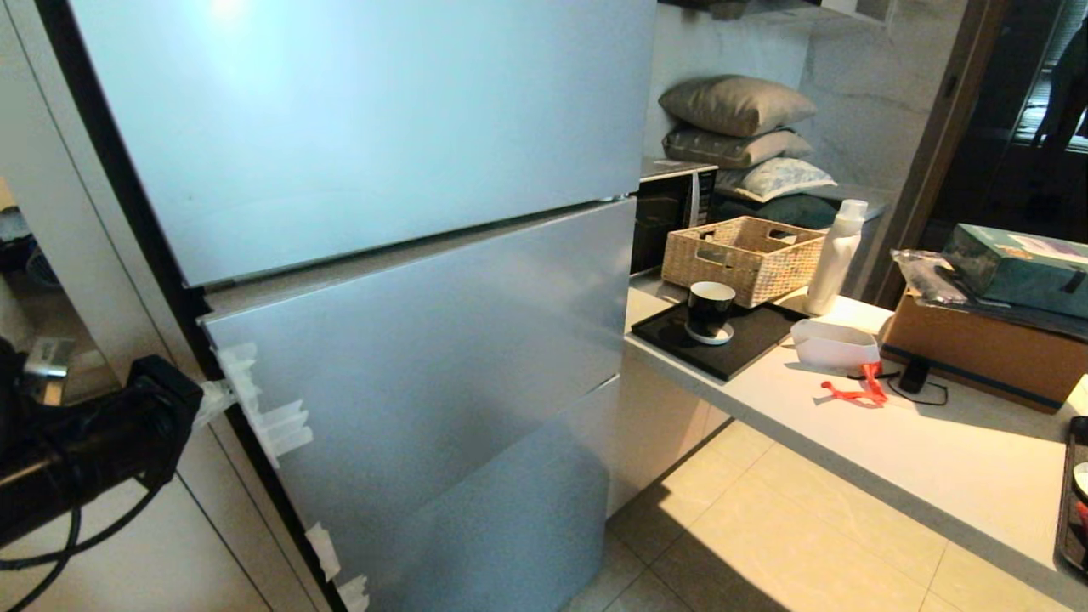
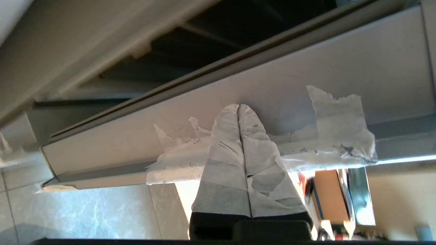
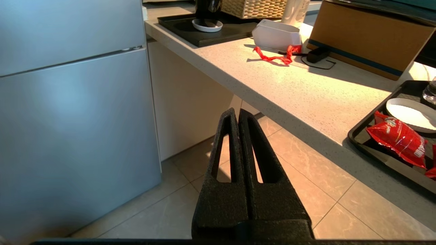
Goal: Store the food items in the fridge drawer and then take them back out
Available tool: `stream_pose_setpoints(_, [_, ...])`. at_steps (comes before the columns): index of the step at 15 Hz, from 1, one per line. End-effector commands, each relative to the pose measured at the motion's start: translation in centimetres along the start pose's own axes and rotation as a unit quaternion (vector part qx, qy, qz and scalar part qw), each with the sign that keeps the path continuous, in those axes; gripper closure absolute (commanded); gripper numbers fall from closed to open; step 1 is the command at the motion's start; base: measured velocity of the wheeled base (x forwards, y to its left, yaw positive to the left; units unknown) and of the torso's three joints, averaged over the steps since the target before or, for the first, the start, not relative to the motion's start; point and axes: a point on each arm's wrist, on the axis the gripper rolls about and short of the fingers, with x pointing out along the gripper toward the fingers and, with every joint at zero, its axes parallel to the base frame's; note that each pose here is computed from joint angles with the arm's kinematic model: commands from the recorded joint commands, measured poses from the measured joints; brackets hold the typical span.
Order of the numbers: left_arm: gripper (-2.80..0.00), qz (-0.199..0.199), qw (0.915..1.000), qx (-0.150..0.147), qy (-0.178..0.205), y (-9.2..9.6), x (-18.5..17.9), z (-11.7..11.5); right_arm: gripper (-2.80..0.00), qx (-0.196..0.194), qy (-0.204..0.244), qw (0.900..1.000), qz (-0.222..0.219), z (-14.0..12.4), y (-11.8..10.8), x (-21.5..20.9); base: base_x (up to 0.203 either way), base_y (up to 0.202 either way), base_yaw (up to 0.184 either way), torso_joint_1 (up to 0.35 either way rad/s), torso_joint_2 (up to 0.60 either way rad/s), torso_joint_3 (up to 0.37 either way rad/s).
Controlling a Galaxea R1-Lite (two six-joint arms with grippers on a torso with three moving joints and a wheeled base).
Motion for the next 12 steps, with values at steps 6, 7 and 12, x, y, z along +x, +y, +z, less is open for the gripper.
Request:
stream_pose_setpoints(6, [0.00,-0.133,0.9899,0.033,0.038,-2.2,-7.9,-5.1,0.00,0.000,0.001,1.000,0.001,0.0,0.0,0.0,0.000,0.000,0.000,0.000,0.00,0.000])
stream_pose_setpoints(7, [0.00,-0.149,0.9877,0.035,0.034,-2.1,-9.2,-5.5,0.00,0.000,0.001,1.000,0.001,0.0,0.0,0.0,0.000,0.000,0.000,0.000,0.00,0.000])
stream_pose_setpoints(12, [0.00,-0.176,0.9831,0.049,0.009,-1.1,-14.7,-6.6,0.00,0.000,0.001,1.000,0.001,0.0,0.0,0.0,0.000,0.000,0.000,0.000,0.00,0.000])
